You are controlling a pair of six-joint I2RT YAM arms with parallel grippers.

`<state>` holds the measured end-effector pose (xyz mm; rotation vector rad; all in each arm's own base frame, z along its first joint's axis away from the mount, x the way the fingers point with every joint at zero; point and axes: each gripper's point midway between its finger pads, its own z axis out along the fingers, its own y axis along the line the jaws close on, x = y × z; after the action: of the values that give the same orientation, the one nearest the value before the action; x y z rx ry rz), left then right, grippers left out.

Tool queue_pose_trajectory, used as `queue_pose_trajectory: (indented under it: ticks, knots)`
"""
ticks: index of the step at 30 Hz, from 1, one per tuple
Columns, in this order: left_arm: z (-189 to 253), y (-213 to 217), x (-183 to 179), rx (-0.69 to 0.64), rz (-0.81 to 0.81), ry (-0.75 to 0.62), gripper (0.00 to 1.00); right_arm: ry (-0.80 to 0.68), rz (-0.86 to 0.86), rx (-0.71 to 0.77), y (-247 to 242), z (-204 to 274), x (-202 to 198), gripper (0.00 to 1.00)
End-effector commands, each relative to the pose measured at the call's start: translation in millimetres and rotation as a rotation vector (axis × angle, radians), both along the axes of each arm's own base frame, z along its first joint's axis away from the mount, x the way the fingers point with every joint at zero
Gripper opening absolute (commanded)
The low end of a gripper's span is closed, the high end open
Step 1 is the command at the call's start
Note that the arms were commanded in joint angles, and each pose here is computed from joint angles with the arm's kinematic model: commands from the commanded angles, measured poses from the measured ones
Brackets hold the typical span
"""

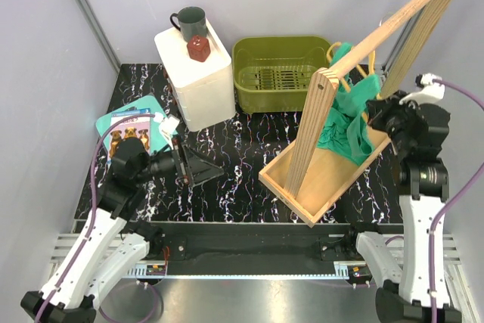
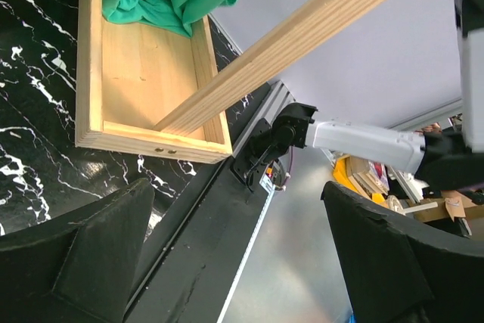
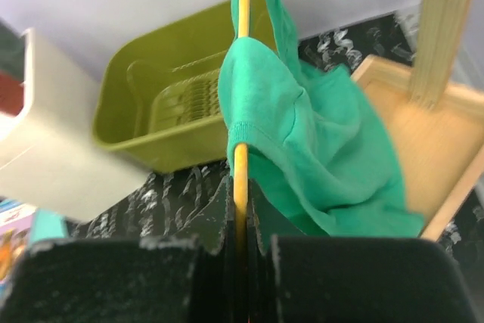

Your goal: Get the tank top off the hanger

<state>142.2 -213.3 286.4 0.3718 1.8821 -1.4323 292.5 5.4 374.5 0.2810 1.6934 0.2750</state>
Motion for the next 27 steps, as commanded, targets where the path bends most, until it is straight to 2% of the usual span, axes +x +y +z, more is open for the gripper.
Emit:
queue_pose_trajectory:
  ticks: [1,7,11,12,14,15,17,18,19,21,25,27]
  knots:
    - [30.5,-11.7,4.3,-0.056,-0.046,-0.056,0.97,-0.044,0.153,0.142,37.1,8.3,-38.6,0.00]
    - [68.0,-44.1,29.5,-0.092,-0.040,-0.120,0.94,-0.001,0.332,0.222,74.0,-15.1,-93.6,0.00]
    - [96.1,-66.7,54.7,-0.101,-0.050,-0.137,0.96,0.010,0.426,0.234,89.2,-26.7,-109.0,0.00]
    - [86.1,-77.9,69.1,-0.076,-0.058,-0.105,0.96,0.022,0.464,0.243,94.9,-29.2,-112.5,0.00]
    - [105.8,-90.5,76.9,-0.075,-0.088,-0.171,0.97,0.029,0.509,0.253,101.5,-28.9,-116.9,0.00]
    - [89.6,-100.3,87.8,-0.025,-0.088,-0.127,0.97,0.028,0.554,0.256,107.5,-27.2,-122.3,0.00]
    - [96.4,-110.7,105.0,0.043,-0.037,-0.199,0.94,0.021,0.585,0.249,111.2,-24.8,-126.5,0.00]
    - [72.4,-113.2,125.6,0.141,0.027,-0.185,0.91,0.017,0.609,0.245,114.1,-22.6,-129.9,0.00]
    - [67.2,-114.5,133.6,0.177,0.057,-0.185,0.88,0.013,0.622,0.241,115.6,-21.1,-131.7,0.00]
    - [62.6,-112.9,150.1,0.237,0.131,-0.194,0.86,0.007,0.652,0.238,119.2,-17.9,-135.8,0.00]
    - [42.7,-117.5,173.5,0.303,0.186,-0.179,0.83,-0.004,0.676,0.232,121.9,-14.5,-140.6,0.00]
    - [41.9,-119.1,180.6,0.328,0.200,-0.184,0.79,-0.007,0.681,0.231,122.6,-13.2,-142.4,0.00]
